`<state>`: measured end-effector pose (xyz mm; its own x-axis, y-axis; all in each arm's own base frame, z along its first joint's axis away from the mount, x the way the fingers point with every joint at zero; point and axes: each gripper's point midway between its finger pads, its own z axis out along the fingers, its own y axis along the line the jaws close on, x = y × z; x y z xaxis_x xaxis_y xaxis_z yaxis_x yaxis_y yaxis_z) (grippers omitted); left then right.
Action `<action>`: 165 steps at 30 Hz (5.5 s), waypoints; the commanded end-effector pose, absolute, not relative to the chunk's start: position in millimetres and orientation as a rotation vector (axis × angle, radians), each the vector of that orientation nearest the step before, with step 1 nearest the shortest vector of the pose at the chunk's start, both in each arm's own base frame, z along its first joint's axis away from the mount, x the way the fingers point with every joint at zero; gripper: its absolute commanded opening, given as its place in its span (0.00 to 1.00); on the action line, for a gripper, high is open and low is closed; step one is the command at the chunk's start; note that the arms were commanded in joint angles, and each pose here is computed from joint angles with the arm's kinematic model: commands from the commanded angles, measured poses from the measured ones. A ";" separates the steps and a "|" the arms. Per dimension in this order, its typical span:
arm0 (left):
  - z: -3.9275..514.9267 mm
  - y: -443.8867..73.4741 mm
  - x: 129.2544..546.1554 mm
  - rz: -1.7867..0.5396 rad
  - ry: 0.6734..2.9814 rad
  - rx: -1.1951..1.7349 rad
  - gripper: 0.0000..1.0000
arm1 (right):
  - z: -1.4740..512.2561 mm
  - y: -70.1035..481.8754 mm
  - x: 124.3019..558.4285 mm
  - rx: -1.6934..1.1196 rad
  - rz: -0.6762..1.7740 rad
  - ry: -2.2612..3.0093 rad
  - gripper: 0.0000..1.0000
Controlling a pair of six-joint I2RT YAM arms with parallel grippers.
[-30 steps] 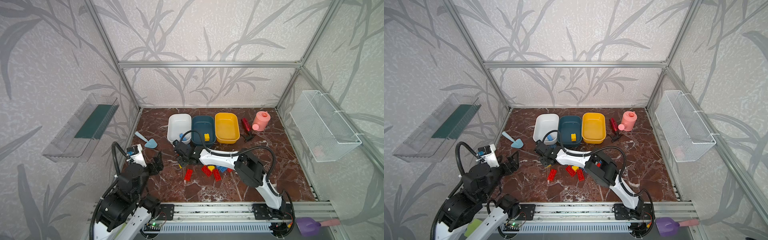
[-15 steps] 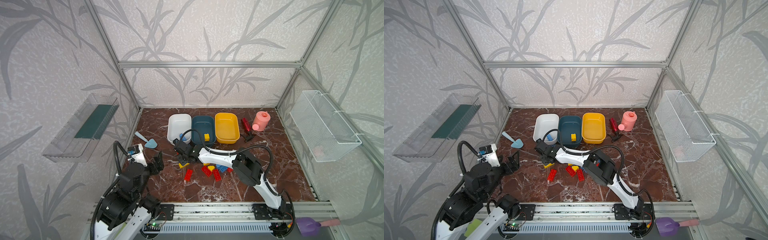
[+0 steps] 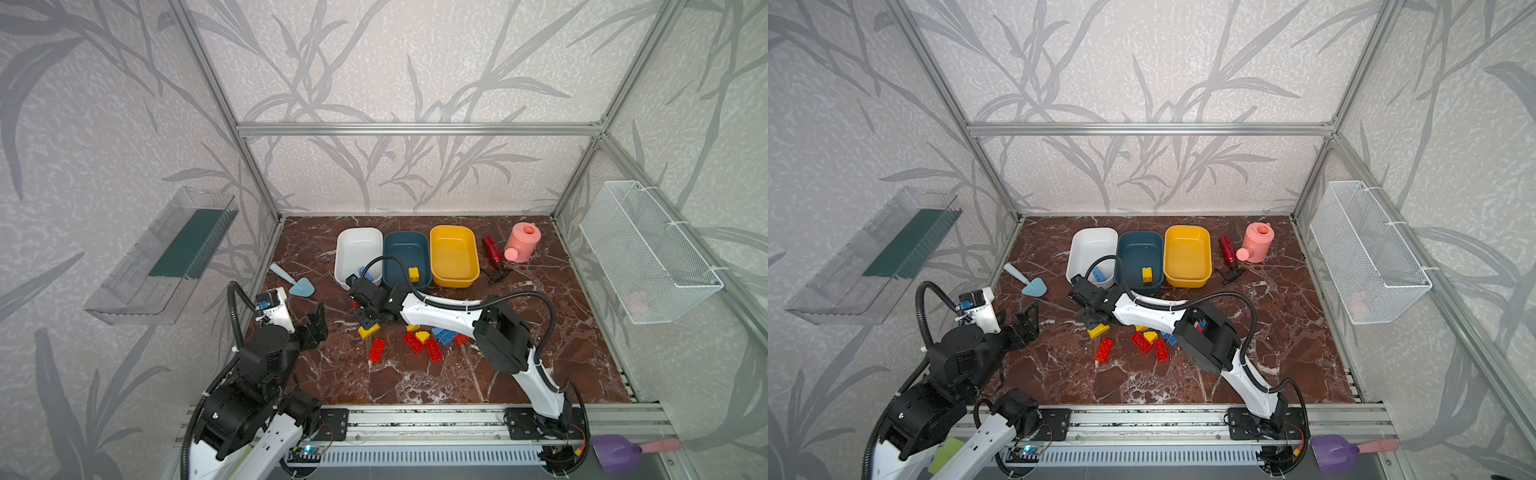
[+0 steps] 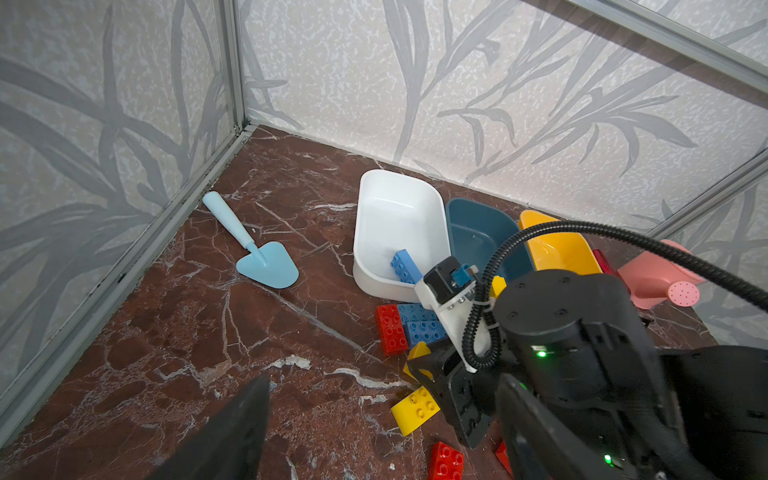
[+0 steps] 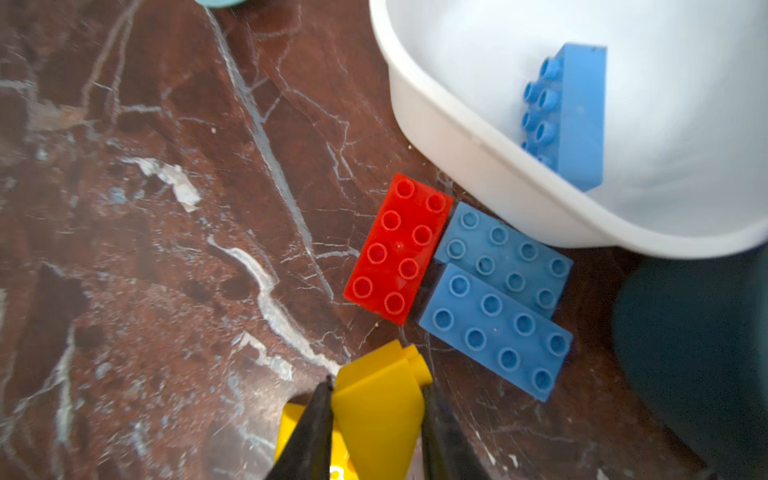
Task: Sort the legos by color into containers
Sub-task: 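Carry the yellow sloped brick into the dark teal tub and release it, then move the left gripper beside the white tub while the right returns to the pile, then grasp the blue 2x4 brick beside the white tub with the left gripper, then lift the blue brick into the white tub and open the left gripper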
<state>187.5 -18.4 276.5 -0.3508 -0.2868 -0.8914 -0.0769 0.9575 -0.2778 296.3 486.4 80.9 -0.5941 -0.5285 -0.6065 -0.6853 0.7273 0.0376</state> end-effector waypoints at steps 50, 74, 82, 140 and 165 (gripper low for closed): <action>217.2 -35.7 238.8 0.050 2.279 -0.230 0.84 | 188.3 355.0 459.1 -0.507 0.489 2.328 0.68; 111.5 -141.8 331.6 -0.055 2.610 -0.237 0.89 | 145.3 223.8 265.1 -0.313 0.649 2.171 0.85; 80.1 -146.3 356.8 0.077 2.646 -0.294 0.90 | 137.0 221.1 257.5 -0.321 0.656 2.162 0.86; 166.1 -98.8 422.9 -0.060 2.564 -0.413 0.54 | 141.9 226.4 252.8 -0.353 0.677 2.141 0.84; 153.1 -92.2 457.5 -0.012 2.577 -0.445 0.99 | 141.6 230.5 255.6 -0.405 0.625 2.173 0.85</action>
